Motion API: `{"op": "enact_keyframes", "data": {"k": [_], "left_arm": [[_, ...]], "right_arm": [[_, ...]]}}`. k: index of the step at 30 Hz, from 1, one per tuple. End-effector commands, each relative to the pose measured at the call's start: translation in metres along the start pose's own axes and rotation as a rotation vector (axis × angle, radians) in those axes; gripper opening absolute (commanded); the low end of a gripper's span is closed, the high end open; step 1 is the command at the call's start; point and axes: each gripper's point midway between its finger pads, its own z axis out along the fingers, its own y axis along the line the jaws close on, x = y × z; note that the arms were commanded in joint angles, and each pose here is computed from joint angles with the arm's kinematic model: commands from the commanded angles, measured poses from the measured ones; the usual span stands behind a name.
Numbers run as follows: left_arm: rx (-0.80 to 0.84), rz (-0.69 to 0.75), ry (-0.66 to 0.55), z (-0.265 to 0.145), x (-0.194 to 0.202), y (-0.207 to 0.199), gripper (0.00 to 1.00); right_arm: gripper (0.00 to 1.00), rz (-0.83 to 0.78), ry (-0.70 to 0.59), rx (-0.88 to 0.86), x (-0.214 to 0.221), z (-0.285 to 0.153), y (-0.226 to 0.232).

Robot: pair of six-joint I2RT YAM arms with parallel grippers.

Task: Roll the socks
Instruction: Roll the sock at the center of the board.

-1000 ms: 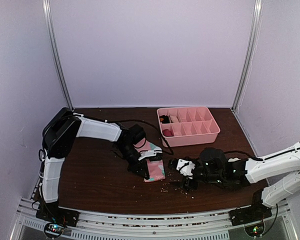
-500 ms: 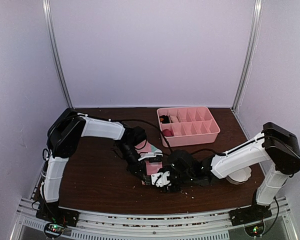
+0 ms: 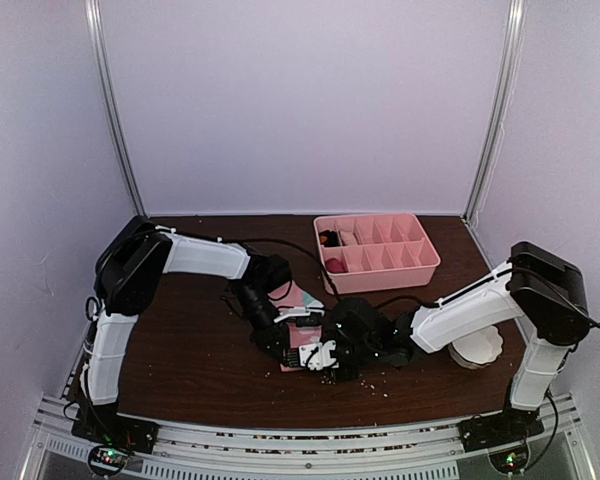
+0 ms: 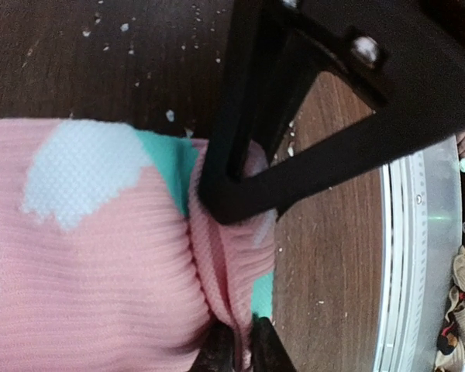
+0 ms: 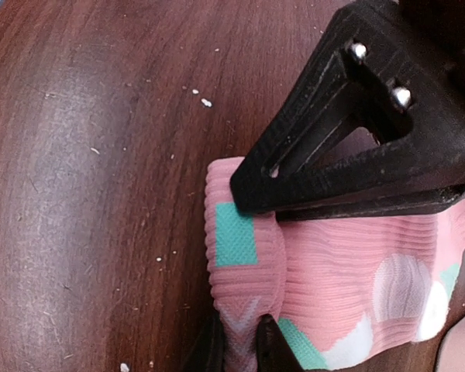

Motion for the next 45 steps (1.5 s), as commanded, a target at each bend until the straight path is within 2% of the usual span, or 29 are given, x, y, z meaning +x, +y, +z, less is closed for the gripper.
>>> {"op": "enact_keyframes", "data": {"k": [1,4,7,10,13,21,29,35,45], "left_arm": [[-0.084,-0.043,0.086,0.001,0.029,0.029,0.2],[-0.147,-0.017,0.0,-0.02,0.018,0.036,0.3],[-0.193,0.036,-0.125,-0.048,0.005,0.034,0.33],[-0.17,0.136,-0.262,-0.073,-0.008,0.01,0.35],[-0.147,0.176,-0.293,-0.076,-0.01,-0.004,0.36],[-0.128,0.243,-0.261,-0.054,0.002,-0.025,0.34],[-0.369,0.445,-0.169,-0.038,-0.013,-0.023,0.34],[-0.46,0.526,-0.111,-0.029,-0.023,-0.014,0.34],[-0.509,0.488,-0.032,-0.015,-0.014,0.009,0.32]], "right_arm": [[0.09,0.091,0.065,-0.08,0.015,0.009,0.011],[0.02,0.175,0.083,-0.133,0.022,0.01,0.021],[0.0,0.275,0.091,-0.179,0.027,0.01,0.032],[0.0,0.395,0.091,-0.185,0.032,0.01,0.036],[0.0,0.509,0.077,-0.228,0.036,0.01,0.046],[0.0,0.766,0.041,-0.369,0.04,0.01,0.054],[0.0,0.983,0.025,-0.467,0.049,0.014,0.048],[0.0,1.06,0.056,-0.507,0.058,0.018,0.048],[0.0,1.102,0.059,-0.547,0.058,0.015,0.048]]}}
